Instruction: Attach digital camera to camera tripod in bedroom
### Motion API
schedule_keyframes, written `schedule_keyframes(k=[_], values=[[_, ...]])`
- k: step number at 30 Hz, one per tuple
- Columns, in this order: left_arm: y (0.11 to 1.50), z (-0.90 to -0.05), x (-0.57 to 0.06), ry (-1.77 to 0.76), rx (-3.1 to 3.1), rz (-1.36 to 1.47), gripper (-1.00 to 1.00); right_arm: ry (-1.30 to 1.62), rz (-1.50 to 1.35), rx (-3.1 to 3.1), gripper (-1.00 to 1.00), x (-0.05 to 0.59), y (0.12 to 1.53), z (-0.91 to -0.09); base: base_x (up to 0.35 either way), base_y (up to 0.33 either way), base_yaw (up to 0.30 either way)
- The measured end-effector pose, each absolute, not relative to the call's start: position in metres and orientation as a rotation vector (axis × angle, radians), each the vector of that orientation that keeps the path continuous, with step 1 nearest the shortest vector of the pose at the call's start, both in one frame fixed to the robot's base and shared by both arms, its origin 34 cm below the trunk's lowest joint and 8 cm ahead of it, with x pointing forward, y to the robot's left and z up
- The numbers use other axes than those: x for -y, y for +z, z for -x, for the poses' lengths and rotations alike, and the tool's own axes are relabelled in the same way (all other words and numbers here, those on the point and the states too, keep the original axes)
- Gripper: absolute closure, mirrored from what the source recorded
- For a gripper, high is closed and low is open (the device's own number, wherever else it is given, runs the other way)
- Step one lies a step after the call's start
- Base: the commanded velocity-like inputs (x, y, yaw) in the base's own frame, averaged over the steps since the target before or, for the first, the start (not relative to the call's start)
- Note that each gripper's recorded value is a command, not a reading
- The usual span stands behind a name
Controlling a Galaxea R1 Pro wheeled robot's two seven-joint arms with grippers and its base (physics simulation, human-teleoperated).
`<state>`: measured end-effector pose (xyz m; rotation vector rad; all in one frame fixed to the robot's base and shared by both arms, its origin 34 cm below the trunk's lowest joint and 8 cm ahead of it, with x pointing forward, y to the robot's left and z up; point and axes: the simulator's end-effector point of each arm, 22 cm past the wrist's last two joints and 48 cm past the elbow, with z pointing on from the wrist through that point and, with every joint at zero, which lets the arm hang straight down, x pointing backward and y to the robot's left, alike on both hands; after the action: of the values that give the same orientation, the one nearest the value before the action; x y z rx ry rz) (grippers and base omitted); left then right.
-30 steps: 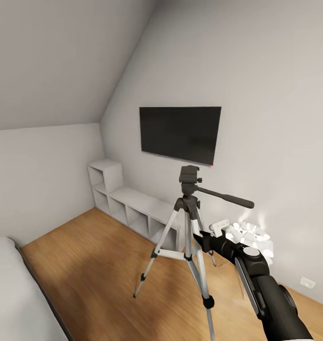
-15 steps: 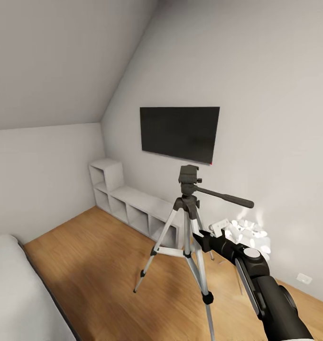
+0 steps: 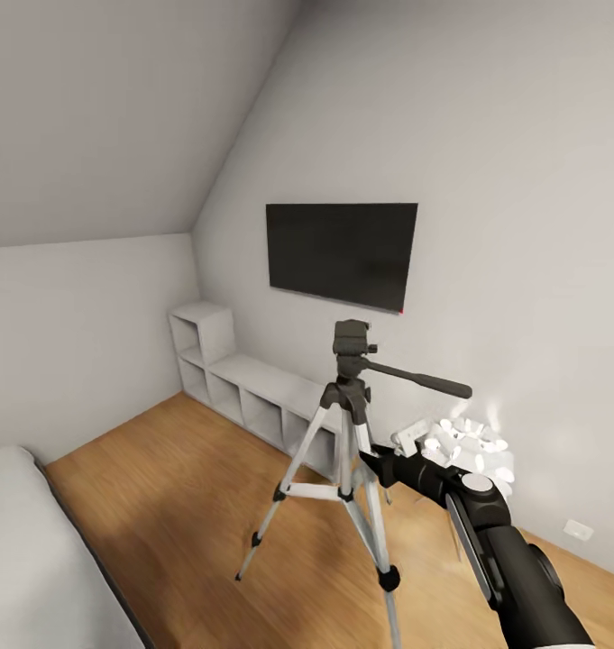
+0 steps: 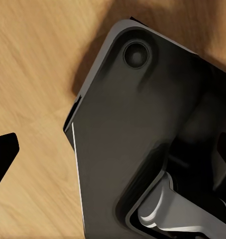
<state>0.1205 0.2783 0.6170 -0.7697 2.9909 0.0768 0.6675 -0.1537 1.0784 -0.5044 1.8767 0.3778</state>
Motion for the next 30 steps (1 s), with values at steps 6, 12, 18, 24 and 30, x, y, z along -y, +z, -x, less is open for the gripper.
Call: schedule_keyframes(k=[6,12,18,24,30], values=[[0.617,-0.12,-0.278,0.078,-2.991,0.77,-1.0,0.48,0.561,-1.893,1.0,0.139,1.068,-0.655,0.0,0.0,0.0],[0.617,-0.12,-0.278,0.078,-2.991,0.77,-1.0,0.52,0.592,-1.913,1.0,0.133,1.057,-0.648,0.0,0.0,0.0],[0.617,-0.12,-0.278,0.078,-2.991,0.77,-1.0,0.52,0.598,-1.938,1.0,0.136,1.043,-0.647,0.0,0.0,0.0],[0.617,-0.12,-0.278,0.078,-2.991,0.77,-1.0,0.556,0.581,-1.958,1.0,0.135,1.032,-0.644,0.0,0.0,0.0],[0.617,-0.12,-0.278,0.078,-2.991,0.77,-1.0,0.502,0.616,-1.936,1.0,0.141,1.031,-0.647,0.0,0.0,0.0]])
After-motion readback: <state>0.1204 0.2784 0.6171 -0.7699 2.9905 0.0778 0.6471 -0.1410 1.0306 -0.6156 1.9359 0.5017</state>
